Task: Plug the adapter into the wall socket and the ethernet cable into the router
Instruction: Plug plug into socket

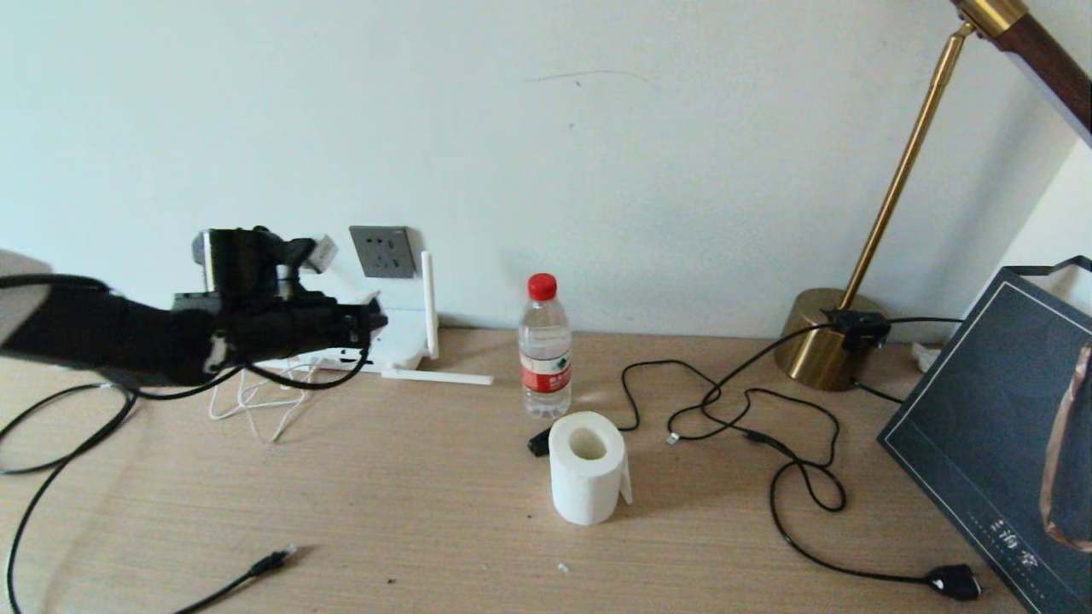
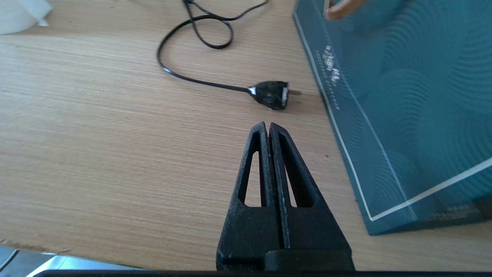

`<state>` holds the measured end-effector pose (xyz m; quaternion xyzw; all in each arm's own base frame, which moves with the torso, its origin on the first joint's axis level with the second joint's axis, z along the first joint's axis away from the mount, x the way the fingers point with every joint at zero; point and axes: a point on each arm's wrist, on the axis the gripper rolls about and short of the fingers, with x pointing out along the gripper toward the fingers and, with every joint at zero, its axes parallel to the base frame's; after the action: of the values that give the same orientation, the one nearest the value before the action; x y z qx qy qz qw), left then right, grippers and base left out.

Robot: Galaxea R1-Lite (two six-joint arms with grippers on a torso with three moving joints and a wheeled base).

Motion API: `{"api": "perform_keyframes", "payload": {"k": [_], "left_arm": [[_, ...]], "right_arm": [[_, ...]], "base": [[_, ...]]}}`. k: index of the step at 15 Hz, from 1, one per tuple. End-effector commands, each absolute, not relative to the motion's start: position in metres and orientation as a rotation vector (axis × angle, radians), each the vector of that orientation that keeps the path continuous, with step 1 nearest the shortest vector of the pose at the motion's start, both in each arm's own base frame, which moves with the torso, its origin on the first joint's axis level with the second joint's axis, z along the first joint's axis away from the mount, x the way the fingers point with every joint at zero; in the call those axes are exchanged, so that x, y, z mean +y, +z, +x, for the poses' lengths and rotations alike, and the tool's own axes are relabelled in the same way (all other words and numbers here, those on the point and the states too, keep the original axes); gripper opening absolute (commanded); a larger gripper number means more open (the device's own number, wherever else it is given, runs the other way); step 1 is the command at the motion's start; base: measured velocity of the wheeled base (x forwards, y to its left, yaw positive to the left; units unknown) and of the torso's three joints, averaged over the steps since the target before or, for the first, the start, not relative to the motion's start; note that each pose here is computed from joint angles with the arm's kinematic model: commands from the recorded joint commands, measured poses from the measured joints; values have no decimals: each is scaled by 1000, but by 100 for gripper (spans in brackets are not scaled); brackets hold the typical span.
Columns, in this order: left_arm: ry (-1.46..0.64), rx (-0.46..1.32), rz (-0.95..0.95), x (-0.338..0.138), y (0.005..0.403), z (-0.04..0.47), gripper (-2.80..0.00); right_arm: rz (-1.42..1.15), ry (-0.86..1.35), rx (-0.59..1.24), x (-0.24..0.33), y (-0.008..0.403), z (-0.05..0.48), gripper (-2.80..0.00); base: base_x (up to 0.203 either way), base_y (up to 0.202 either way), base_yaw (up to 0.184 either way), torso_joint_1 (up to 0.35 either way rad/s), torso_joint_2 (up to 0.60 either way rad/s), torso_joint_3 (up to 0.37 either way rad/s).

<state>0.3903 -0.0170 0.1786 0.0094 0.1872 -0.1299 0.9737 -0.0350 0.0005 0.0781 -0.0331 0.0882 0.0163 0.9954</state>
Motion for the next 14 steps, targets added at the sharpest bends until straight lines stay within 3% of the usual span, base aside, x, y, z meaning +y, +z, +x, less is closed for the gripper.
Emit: {"api": "perform_keyframes", "payload": {"k": [1, 5, 14], "left_arm": [[-288, 465, 5, -15, 221, 305, -280], [-305, 849, -52, -14, 194, 246, -280], [-159, 1052, -4, -13, 153, 251, -280]], "right_arm": [[-67, 34, 178, 1, 78, -35, -280], [-67, 34, 178, 1, 78, -35, -280], [-67, 34, 178, 1, 78, -35, -280]], "base": [[0, 0, 0, 0, 0, 0], [0, 0, 0, 0, 0, 0], [0, 0, 0, 0, 0, 0]]}}
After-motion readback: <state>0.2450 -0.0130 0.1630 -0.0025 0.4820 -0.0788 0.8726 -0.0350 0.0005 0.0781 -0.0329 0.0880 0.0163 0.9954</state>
